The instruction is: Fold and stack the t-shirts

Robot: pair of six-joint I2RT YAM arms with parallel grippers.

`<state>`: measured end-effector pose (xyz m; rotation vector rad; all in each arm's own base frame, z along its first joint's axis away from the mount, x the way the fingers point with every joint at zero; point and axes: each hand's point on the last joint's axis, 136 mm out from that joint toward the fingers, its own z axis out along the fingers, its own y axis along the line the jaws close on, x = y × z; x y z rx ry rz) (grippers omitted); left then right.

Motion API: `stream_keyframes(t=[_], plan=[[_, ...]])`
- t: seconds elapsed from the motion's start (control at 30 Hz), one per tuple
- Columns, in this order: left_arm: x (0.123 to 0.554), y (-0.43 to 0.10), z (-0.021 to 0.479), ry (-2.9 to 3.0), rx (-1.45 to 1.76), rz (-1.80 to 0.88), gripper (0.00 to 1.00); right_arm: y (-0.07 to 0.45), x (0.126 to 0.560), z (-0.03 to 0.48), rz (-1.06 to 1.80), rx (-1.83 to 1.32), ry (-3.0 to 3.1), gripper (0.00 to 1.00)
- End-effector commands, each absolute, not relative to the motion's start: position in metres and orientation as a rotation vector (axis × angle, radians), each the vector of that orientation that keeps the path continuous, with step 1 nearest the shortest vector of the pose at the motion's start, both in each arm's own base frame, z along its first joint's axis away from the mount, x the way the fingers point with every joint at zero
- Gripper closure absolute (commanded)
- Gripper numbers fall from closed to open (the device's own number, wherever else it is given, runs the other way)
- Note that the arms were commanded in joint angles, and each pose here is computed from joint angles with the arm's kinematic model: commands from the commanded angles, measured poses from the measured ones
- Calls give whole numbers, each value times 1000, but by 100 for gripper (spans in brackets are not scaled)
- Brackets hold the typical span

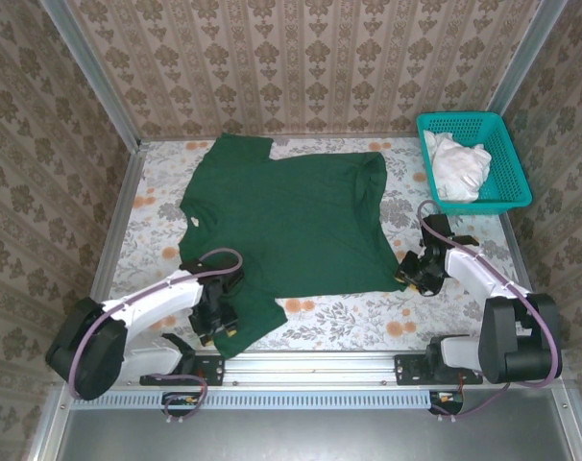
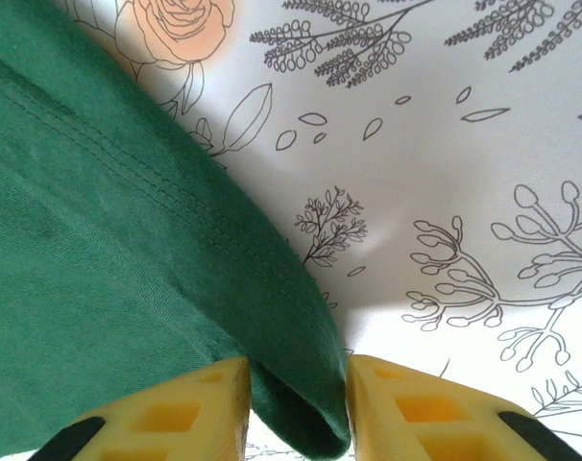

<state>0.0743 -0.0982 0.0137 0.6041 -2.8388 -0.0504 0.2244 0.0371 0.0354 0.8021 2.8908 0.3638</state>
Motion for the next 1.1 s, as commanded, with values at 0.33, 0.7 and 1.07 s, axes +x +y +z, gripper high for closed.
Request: stream_keyframes(t=[0.33, 0.7, 1.07], plan=[[89, -90, 6, -2866, 647, -130, 100, 35, 226, 29, 221, 695, 2955, 85], [180, -41, 67, -3059, 723, -150, 100, 28, 260, 46, 513, 1060, 2769, 98], [159, -7, 79, -3023, 890, -233, 100, -9, 204, 12, 694, 1842, 2375, 99]])
